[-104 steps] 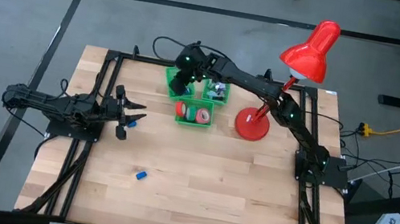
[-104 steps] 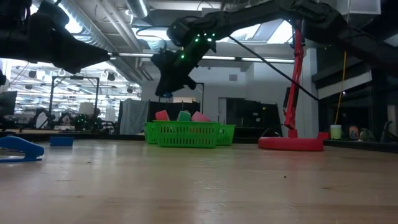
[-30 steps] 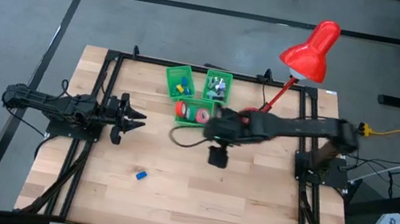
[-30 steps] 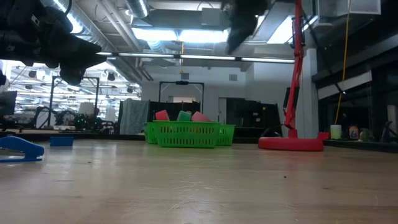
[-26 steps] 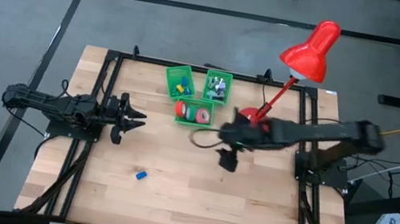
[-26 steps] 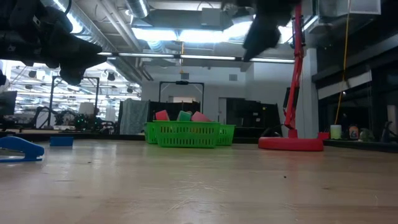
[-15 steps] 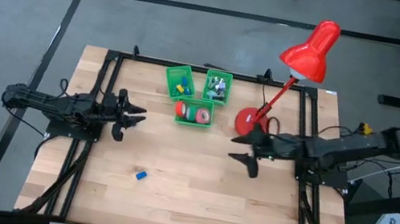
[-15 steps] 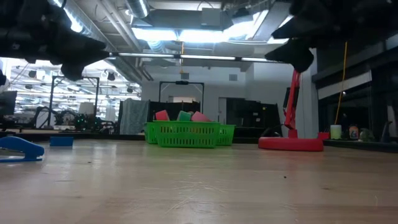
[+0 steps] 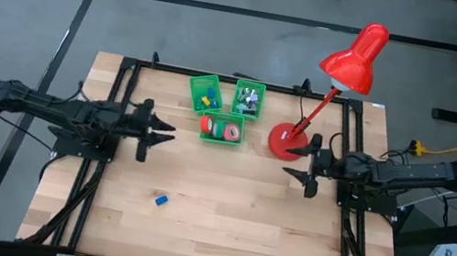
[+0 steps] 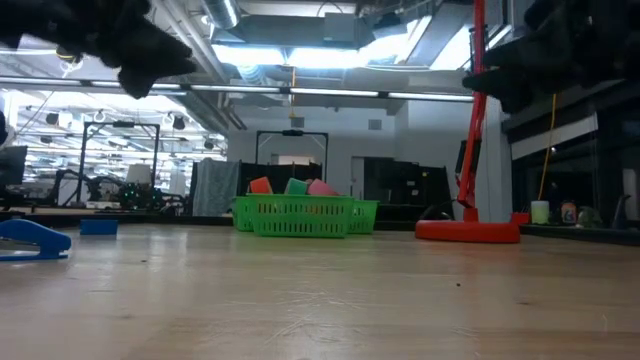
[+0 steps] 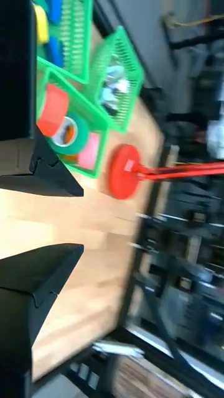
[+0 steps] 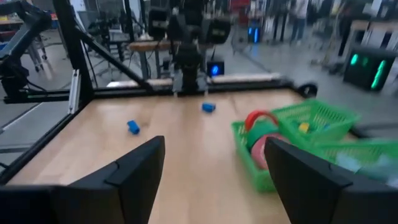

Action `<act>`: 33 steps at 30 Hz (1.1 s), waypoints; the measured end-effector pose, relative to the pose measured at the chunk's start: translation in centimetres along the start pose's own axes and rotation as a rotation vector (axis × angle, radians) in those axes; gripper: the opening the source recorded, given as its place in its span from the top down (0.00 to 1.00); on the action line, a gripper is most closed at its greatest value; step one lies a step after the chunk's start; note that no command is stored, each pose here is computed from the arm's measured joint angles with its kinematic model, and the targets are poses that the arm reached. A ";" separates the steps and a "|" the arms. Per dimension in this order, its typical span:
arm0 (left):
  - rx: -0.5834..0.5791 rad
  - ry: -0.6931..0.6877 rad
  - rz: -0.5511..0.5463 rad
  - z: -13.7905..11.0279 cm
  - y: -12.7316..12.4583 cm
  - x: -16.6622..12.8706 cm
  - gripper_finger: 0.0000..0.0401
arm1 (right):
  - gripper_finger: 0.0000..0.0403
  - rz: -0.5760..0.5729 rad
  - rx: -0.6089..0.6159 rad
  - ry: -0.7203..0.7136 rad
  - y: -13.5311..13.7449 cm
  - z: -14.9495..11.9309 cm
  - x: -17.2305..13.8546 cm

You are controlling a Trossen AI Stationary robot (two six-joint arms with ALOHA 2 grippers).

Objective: Pick and place Stapler, Stapler remover, tape
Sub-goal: Put the blue stapler into the left green bin

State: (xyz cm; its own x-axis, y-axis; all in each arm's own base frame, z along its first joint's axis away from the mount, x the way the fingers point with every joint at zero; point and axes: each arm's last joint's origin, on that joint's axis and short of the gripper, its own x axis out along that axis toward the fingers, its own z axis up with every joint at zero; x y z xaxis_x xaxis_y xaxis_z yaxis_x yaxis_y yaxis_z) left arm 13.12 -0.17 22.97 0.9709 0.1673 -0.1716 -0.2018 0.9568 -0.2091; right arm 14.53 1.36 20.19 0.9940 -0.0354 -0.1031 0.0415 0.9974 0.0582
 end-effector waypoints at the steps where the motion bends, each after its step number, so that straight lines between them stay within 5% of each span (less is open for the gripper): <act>1: 0.008 0.040 0.011 0.6 -0.2 0.4 0.68 | 0.30 -0.002 -0.023 -0.018 -0.1 0.0 -0.2; 8: 0.075 0.324 0.088 4.2 -1.9 3.2 0.68 | 0.30 -0.027 -0.102 -0.079 -0.7 -1.2 -1.3; 15: 0.122 0.442 0.119 5.6 -2.9 6.1 0.68 | 0.30 -0.111 -0.162 -0.231 -1.7 -2.3 -2.1; 22: 0.038 0.564 0.193 6.7 -3.3 6.7 0.68 | 0.30 -0.144 -0.151 -0.145 -2.1 -3.1 -1.9; 25: 0.003 0.641 0.222 6.5 -3.3 6.5 0.68 | 0.30 -0.140 -0.037 -0.126 -2.2 -3.3 -1.9; 33: -0.078 0.787 0.327 5.5 -2.7 5.3 0.68 | 0.30 -0.105 0.024 0.012 -2.2 -4.7 -1.8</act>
State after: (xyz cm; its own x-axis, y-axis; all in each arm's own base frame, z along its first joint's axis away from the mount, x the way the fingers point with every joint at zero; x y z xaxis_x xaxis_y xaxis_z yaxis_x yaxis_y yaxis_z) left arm 19.57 -0.61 27.89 0.4954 0.1906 -0.8475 -0.4923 0.8654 -0.0931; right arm 12.18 -0.48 15.59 0.9829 -0.1384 -0.1219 0.1477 0.9865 0.0707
